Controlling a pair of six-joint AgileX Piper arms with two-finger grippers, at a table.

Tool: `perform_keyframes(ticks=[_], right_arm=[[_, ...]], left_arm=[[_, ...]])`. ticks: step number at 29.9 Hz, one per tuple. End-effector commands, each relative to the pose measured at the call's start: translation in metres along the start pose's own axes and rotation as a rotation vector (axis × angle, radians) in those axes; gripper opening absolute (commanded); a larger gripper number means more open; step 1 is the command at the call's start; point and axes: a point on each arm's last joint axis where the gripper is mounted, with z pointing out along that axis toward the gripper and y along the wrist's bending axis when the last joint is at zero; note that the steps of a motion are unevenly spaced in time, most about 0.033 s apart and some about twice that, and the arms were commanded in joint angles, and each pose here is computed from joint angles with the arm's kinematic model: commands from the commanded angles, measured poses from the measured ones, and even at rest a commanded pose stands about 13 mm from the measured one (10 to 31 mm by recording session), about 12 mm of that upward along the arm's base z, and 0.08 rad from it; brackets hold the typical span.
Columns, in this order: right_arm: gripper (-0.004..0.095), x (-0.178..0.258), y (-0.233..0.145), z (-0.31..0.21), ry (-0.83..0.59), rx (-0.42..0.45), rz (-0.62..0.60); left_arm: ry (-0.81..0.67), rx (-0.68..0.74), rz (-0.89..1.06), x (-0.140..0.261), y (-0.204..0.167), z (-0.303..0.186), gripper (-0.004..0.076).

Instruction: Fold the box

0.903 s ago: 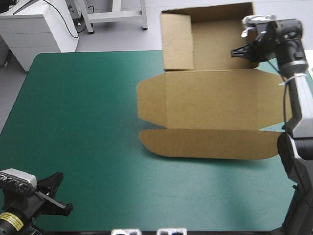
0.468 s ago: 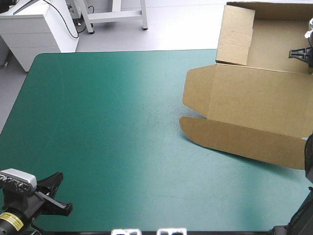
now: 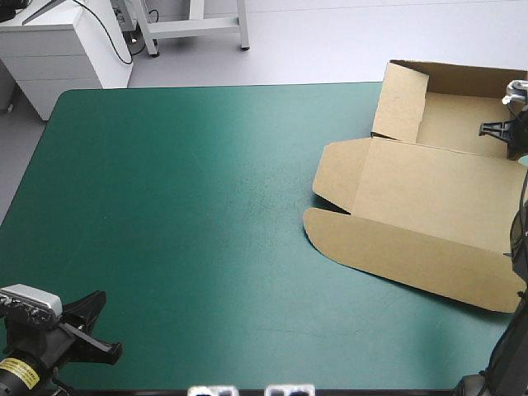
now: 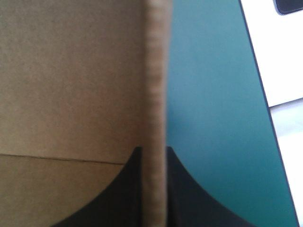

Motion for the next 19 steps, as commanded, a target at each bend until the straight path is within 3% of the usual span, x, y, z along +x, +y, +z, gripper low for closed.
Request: perform_keyframes(ticks=[1, 4, 8, 11, 14, 19], right_arm=[[0.0120, -0.005, -0.005, -0.025, -0.076, 0.012, 0.001], [0.0251, -0.004, -0.006, -0.022, -0.063, 0.023, -0.018], [0.0561, -0.004, -0.017, -0.024, -0.066, 0.042, -0.004], [0.0736, -0.001, -0.027, -0.023, -0.053, 0.049, 0.036], [0.0767, 0.000, -0.034, -0.032, -0.071, 0.033, 0.073], [0.0766, 0.004, -0.030, -0.093, -0.203, -0.034, 0.085]], left_arm=[[-0.069, 0.005, 0.003, -0.011, -0.001, -0.004, -0.0008], [-0.068, 0.005, 0.003, -0.011, -0.001, -0.004, -0.0008], [-0.068, 0.005, 0.003, -0.011, -0.001, -0.004, -0.0008], [-0.068, 0.005, 0.003, -0.011, -0.001, -0.004, -0.0008], [-0.068, 0.007, 0.002, -0.011, -0.001, -0.004, -0.0008], [-0.068, 0.007, 0.002, -0.011, -0.001, -0.004, -0.0008]])
